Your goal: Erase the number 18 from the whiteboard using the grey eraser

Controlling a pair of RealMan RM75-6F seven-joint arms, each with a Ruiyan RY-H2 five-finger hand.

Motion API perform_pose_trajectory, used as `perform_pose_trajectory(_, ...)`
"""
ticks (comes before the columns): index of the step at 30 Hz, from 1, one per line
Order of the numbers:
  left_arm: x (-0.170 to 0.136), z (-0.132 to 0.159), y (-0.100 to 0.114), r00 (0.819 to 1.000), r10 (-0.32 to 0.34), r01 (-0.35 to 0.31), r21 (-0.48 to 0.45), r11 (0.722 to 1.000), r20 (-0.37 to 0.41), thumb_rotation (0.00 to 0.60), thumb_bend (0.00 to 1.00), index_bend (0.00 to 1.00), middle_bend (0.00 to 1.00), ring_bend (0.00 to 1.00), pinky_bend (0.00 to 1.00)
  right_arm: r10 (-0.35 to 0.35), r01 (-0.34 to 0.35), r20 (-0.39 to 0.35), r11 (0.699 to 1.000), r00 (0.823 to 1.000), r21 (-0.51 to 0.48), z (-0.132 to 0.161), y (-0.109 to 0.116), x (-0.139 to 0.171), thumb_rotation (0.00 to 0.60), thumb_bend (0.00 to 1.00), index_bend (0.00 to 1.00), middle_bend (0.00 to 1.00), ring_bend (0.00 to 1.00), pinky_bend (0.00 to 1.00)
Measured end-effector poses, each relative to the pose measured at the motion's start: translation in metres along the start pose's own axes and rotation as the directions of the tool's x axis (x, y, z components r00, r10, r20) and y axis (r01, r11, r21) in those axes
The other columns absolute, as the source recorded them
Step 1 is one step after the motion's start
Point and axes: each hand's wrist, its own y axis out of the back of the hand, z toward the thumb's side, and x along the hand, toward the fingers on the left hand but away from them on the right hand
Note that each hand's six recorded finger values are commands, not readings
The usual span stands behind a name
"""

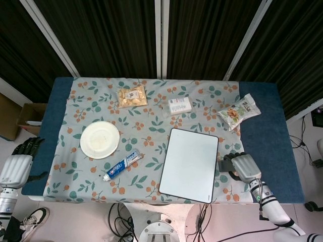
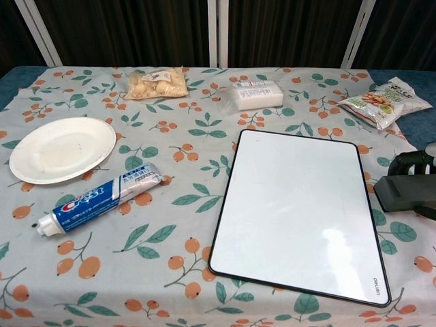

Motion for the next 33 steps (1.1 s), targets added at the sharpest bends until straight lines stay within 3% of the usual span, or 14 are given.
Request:
perform_pose_trajectory(2, 0.0, 0.0, 0.0, 1.0, -0.001, 0.001, 0.0, 1.0, 0.0, 0.6, 0.05, 0.11, 0.09, 0.06, 0.17, 0.005, -0.005, 0.009, 1.0, 1.0, 0.0, -0.003, -0.001, 0.001, 0.6, 0.38, 0.83, 0.65, 0.59, 0.66)
perform_pose_trajectory(4, 0.001, 0.0, 0.0, 1.0, -0.002, 0.002, 0.0, 1.0, 0.002, 0.6, 0.05, 0.11, 0.09, 0.06, 0.17, 0.017, -0.017, 0.012, 1.0, 1.0, 0.004, -0.006, -0.004, 0.002, 0.6, 0.35, 0.71, 0.58, 0.52, 0.58)
perform_pose_trajectory(6, 0.001, 0.001, 0.0, 1.0, -0.001, 0.001, 0.0, 1.0, 0.003, 0.6, 0.05, 0.11, 0.09, 0.06, 0.17, 0.032, -0.032, 0.013, 0.999, 0.999, 0.012, -0.008, -0.007, 0.004, 0.6, 0.28, 0.47, 0.43, 0.36, 0.46)
perform_pose_trajectory(8, 0.002, 0.002, 0.0, 1.0, 0.0, 0.0, 0.0, 1.0, 0.005, 0.6, 0.05, 0.11, 0.09, 0.06, 0.17, 0.03, -0.03, 0.008, 0.999, 1.0, 0.021, -0.009, -0.007, 0.005, 0.6, 0.21, 0.16, 0.2, 0.13, 0.25)
perform_pose_trajectory(10, 0.002, 0.002, 0.001, 1.0, 0.004, -0.004, 0.001, 1.0, 0.006, 0.6, 0.05, 0.11, 0.09, 0.06, 0.17, 0.02, -0.02, 0.005, 1.0, 1.0, 0.018, -0.009, -0.006, 0.006, 0.6, 0.16, 0.01, 0.04, 0.01, 0.07)
perform_pose_trajectory(12, 0.002, 0.003, 0.002, 1.0, 0.009, -0.009, 0.001, 1.0, 0.008, 0.599, 0.05, 0.11, 0.09, 0.06, 0.17, -0.007, 0.007, 0.005, 1.0, 1.0, -0.006, -0.01, -0.001, 0.008, 0.6, 0.12, 0.0, 0.0, 0.0, 0.0)
perform_pose_trajectory(19, 0.002, 0.006, 0.006, 1.0, 0.025, -0.025, 0.0, 1.0, 0.015, 0.6, 0.05, 0.11, 0.09, 0.06, 0.17, -0.093, 0.094, 0.012, 0.99, 0.996, -0.109, -0.022, 0.017, 0.021, 0.6, 0.01, 0.0, 0.0, 0.0, 0.0)
perform_pose_trajectory(25, 0.0, 0.01, 0.011, 0.999, 0.038, -0.038, 0.003, 0.999, 0.022, 0.599, 0.05, 0.11, 0.09, 0.06, 0.17, -0.154, 0.166, 0.086, 0.975, 0.984, -0.151, -0.055, 0.043, 0.054, 0.6, 0.0, 0.0, 0.0, 0.0, 0.0)
perform_pose_trajectory(28, 0.0, 0.01, 0.016, 0.998, 0.057, -0.057, 0.004, 0.998, 0.022, 0.6, 0.05, 0.11, 0.09, 0.06, 0.17, -0.185, 0.214, 0.154, 0.956, 0.971, -0.199, -0.075, 0.051, 0.072, 0.6, 0.0, 0.0, 0.0, 0.0, 0.0)
perform_pose_trajectory(31, 0.0, 0.009, 0.021, 0.996, 0.083, -0.083, 0.004, 0.997, 0.018, 0.599, 0.05, 0.11, 0.09, 0.06, 0.17, -0.214, 0.276, 0.254, 0.931, 0.943, -0.239, -0.104, 0.055, 0.088, 0.6, 0.0, 0.0, 0.0, 0.0, 0.0)
perform_pose_trajectory(33, -0.001, 0.007, 0.023, 0.995, 0.095, -0.095, 0.005, 0.995, 0.012, 0.598, 0.05, 0.11, 0.09, 0.06, 0.17, -0.225, 0.314, 0.333, 0.918, 0.916, -0.242, -0.128, 0.055, 0.099, 0.6, 0.0, 0.0, 0.0, 0.0, 0.0)
